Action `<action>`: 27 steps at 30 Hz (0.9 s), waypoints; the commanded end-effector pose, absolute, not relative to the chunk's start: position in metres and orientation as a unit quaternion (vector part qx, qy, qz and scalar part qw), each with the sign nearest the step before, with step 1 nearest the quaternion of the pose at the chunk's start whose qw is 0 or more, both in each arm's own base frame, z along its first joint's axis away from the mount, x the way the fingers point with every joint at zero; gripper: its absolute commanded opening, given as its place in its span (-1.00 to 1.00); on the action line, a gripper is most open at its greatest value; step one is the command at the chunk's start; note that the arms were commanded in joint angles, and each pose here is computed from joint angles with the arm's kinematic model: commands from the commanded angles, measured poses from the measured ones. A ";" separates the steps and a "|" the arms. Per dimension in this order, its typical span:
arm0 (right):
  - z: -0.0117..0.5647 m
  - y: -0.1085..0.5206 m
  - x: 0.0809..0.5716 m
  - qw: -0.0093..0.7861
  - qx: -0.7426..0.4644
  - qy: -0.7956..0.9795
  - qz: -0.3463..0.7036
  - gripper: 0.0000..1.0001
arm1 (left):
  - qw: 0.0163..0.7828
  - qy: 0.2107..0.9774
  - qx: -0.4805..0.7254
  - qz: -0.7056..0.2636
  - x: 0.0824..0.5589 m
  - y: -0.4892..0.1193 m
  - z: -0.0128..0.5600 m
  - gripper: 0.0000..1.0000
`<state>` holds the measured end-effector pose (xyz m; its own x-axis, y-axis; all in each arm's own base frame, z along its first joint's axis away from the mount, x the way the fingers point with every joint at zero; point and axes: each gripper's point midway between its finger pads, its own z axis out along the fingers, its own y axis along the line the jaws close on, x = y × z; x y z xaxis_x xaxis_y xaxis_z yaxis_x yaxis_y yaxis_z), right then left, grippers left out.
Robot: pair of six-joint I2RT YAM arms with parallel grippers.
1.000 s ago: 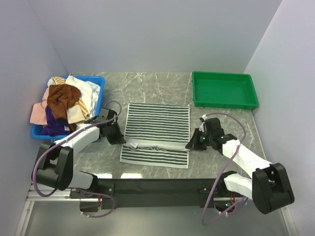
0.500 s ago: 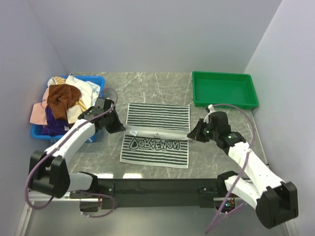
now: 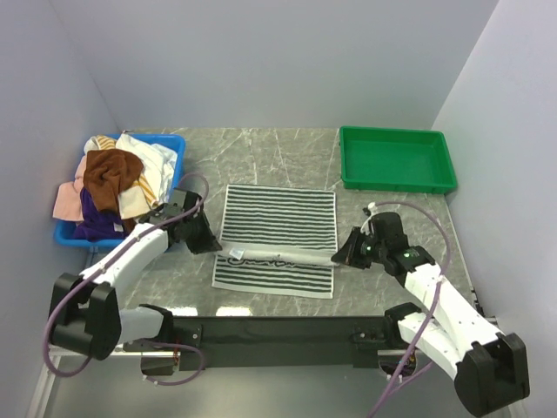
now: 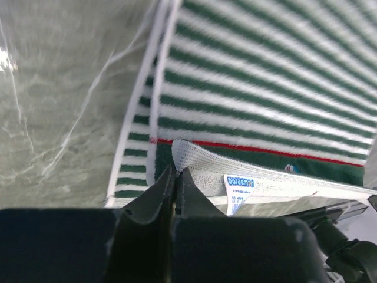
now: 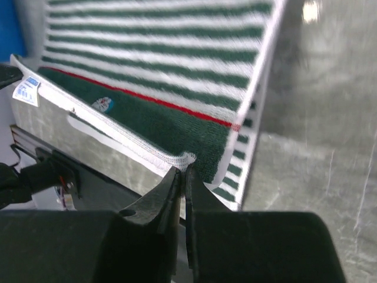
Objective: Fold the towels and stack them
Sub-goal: Fold the towel
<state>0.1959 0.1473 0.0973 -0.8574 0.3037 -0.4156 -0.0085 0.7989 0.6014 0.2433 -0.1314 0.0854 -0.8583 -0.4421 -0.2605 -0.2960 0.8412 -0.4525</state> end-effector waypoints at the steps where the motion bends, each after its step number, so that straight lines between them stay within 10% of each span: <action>1: 0.053 0.117 0.187 0.225 0.126 0.940 0.222 -1.00 | 0.200 0.948 -0.228 -0.095 0.247 -0.086 0.053 -0.99; 9: 0.025 0.123 0.174 0.178 0.126 0.951 0.220 -0.88 | 0.164 0.955 -0.232 -0.081 0.234 -0.085 0.019 -0.85; 13: 0.027 0.130 0.168 0.172 0.112 0.952 0.227 -0.44 | 0.160 0.955 -0.234 -0.092 0.230 -0.089 0.021 -0.67; 16: 0.043 0.137 0.167 0.187 0.095 0.948 0.241 0.17 | 0.164 0.954 -0.230 -0.106 0.229 -0.093 0.033 -0.11; 20: 0.087 0.148 0.177 0.256 0.034 0.932 0.254 0.47 | 0.214 0.943 -0.228 -0.116 0.236 -0.090 0.069 0.69; 27: 0.118 0.204 0.195 0.286 -0.151 0.908 0.264 0.58 | 0.325 0.916 -0.199 -0.127 0.266 -0.084 0.131 0.90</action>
<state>0.1815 0.1821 0.1131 -0.8474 0.0331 -0.5299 -0.2637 0.8399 0.4743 0.2321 -0.0977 0.0834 -0.8099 -0.4676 -0.3540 -0.3429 0.8672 -0.3609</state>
